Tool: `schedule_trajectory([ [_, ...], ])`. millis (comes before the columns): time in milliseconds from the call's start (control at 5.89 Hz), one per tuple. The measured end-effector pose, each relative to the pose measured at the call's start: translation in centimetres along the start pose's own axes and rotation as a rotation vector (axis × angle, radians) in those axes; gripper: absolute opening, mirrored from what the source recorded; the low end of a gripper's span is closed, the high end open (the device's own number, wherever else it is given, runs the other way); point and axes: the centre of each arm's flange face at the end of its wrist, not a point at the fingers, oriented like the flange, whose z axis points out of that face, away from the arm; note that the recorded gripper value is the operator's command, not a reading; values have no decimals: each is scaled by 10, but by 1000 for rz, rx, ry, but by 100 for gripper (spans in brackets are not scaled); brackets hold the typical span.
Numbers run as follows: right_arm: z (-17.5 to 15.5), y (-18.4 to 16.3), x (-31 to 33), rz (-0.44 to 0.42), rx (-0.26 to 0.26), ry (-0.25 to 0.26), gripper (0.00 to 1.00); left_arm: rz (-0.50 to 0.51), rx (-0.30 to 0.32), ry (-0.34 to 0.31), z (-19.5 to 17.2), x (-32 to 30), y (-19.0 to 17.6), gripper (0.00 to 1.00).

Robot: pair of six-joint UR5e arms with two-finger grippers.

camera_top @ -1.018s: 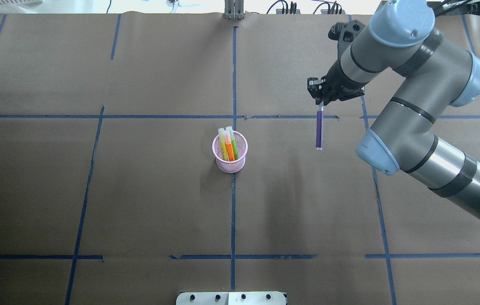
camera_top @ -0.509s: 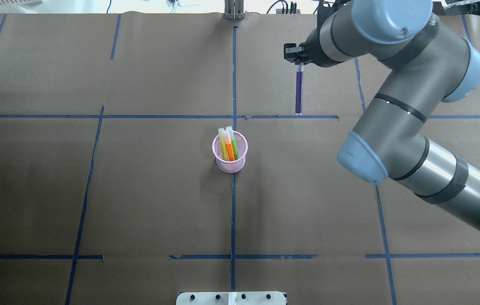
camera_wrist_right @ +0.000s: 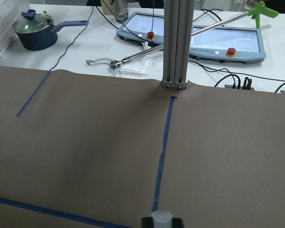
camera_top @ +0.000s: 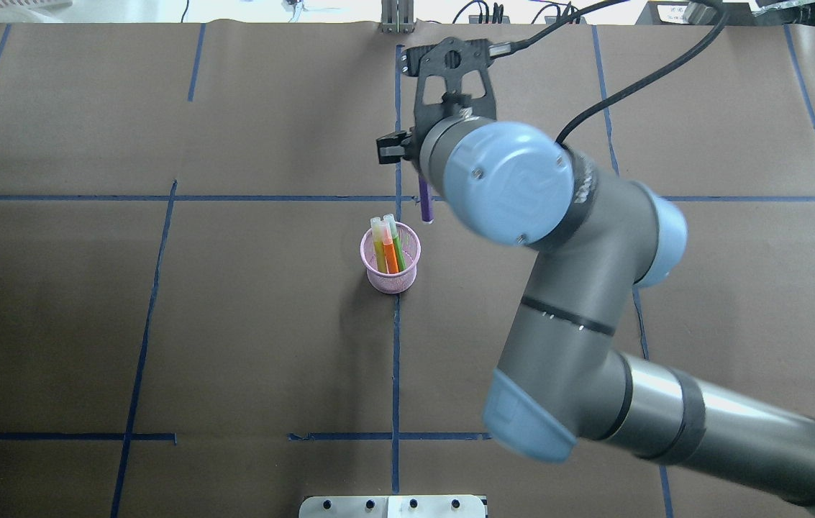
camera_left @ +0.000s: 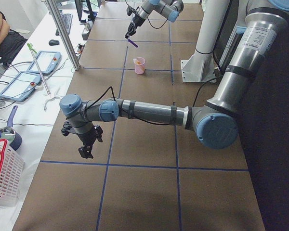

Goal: Collect pens into pen holder
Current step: 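Lift the purple marker with the right gripper and carry it over the cup, then lower the purple marker into the pink cup and open the right gripper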

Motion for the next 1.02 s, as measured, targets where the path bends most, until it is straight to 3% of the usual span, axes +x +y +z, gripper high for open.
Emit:
schedule_trajectory([
  [339, 4, 30, -32, -29, 50, 24, 0, 1, 1, 0, 0, 0, 0, 100],
  [679, 38, 54, -39, -28, 60, 35, 0, 1, 1, -1, 0, 1, -1, 100],
  [849, 51, 62, -38, -25, 63, 30, 43, 1, 1, -2, 0, 1, -1, 100],
  [1018, 58, 67, -37, -24, 63, 29, 99, 1, 0, -2, 1, 1, -1, 100],
])
